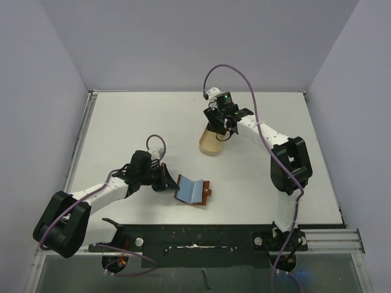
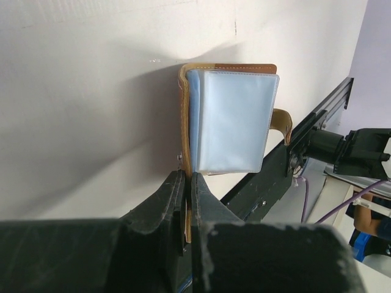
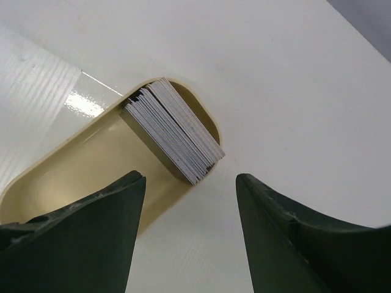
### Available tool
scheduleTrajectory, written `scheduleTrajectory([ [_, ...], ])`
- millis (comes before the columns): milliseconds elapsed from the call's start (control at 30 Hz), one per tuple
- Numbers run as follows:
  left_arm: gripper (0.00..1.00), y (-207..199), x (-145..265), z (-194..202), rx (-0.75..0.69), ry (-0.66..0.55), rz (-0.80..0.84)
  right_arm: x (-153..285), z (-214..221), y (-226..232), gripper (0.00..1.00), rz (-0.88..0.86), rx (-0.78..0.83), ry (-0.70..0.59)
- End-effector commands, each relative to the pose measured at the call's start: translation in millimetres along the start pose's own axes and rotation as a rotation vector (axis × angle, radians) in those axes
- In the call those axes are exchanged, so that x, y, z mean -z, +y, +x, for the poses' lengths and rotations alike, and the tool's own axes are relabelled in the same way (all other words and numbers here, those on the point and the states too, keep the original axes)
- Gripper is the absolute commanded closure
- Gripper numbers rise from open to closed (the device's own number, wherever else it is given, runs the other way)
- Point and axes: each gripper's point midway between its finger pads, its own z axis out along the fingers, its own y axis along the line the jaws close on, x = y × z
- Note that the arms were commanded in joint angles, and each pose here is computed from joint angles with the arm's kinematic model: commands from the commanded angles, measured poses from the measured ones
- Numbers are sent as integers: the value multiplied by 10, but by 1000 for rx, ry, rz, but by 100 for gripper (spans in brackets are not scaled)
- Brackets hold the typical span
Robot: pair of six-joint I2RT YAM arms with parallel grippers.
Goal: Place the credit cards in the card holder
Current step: Pick up the credit card from the storage box.
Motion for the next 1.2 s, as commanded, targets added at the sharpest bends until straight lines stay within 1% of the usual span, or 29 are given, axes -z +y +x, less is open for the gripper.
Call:
scheduleTrajectory([
  [0, 100, -221, 48, -127, -56, -39, 88, -123, -178, -25, 38, -20, 169, -23],
  [67, 100, -216, 44, -127, -53, -40, 88, -206, -190, 6, 38, -34, 197, -26],
  [267, 100, -199, 26, -120, -37, -38, 92, -438, -94, -25, 36, 5, 290, -17],
  [367, 100, -185, 20, -101, -26, -38, 94, -517, -27, -60, 36, 32, 321, 8],
  [567, 100, -149, -2, -81, -11, -34, 89, -583, 38, -106, 37, 75, 332, 15],
  [700, 100, -141, -15, -87, -4, -36, 88, -572, 4, -177, 42, 114, 329, 6],
  [900, 100, -135, -31, -90, 2, -34, 89, -543, -35, -168, 48, 108, 327, -13],
  [1167, 100, -111, -27, -66, 8, -35, 85, -520, -23, -181, 63, 111, 326, -7],
])
